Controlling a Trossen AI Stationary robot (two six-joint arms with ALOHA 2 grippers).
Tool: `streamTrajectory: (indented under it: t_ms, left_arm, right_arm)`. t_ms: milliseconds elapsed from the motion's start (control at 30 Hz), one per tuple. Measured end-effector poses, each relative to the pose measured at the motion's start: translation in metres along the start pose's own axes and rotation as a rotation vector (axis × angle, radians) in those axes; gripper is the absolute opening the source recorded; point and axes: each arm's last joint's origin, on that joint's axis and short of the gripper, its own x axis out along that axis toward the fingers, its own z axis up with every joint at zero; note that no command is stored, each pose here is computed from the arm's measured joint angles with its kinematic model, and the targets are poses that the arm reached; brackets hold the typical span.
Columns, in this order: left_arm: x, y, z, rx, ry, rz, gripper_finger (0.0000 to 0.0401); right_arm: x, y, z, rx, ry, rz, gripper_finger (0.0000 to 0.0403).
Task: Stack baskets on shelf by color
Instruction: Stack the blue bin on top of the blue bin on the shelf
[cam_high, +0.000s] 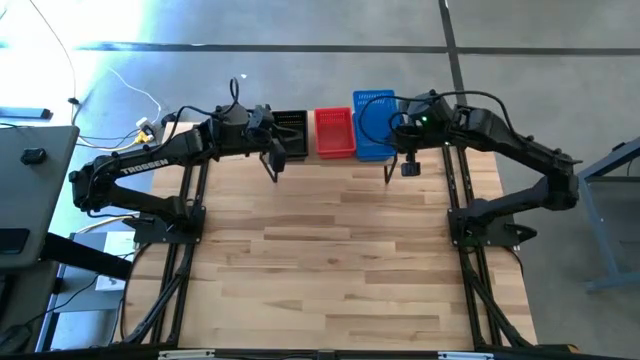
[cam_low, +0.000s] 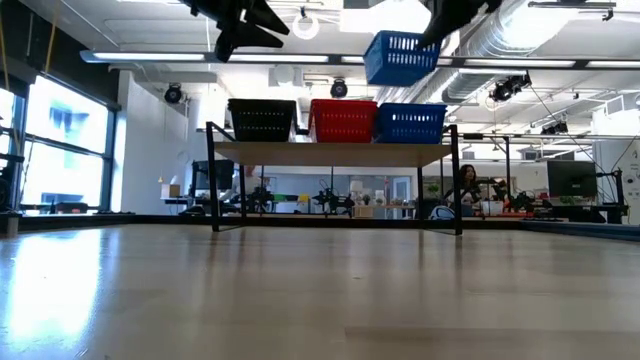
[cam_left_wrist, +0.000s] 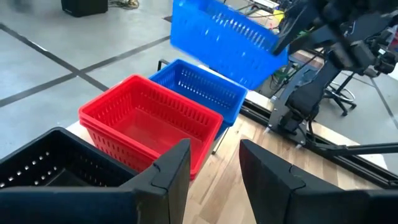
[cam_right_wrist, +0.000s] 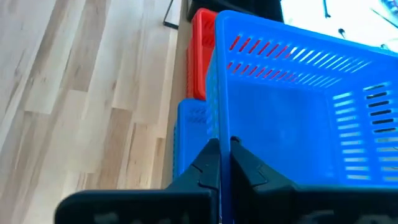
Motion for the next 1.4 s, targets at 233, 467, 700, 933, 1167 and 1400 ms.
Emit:
streamTrajectory:
  t_ms: [233,467,700,933,1167,1400]
  left_arm:
    - [0.000,0.000,0.000,0.000,0.000,-0.001,0.0127]
    - [0.000,0.000,0.000,0.000,0.001,0.000,0.0127]
    - [0.000,0.000,0.000,-0.001,0.001,0.000,0.0127]
    - [0.000,0.000,0.000,-0.003,0.003,-0.001,0.0127]
    - [0.000,0.000,-0.001,-0.003,0.010,0.001,0.0127]
    - [0.000,0.000,-0.001,-0.002,0.010,0.000,0.0127]
  right_arm:
    - [0.028,-0.002,-0.021,0.003,0.001,0.030,0.0000]
    - [0.042,0.001,-0.036,0.036,0.044,0.044,0.0000]
    - [0.047,0.002,-0.038,0.037,0.048,0.049,0.0000]
    - [0.060,0.003,-0.039,0.062,0.095,0.077,0.0000]
    - [0.069,0.001,-0.041,0.095,0.153,0.045,0.0000]
    - [0.069,0.001,-0.041,0.106,0.146,0.049,0.0000]
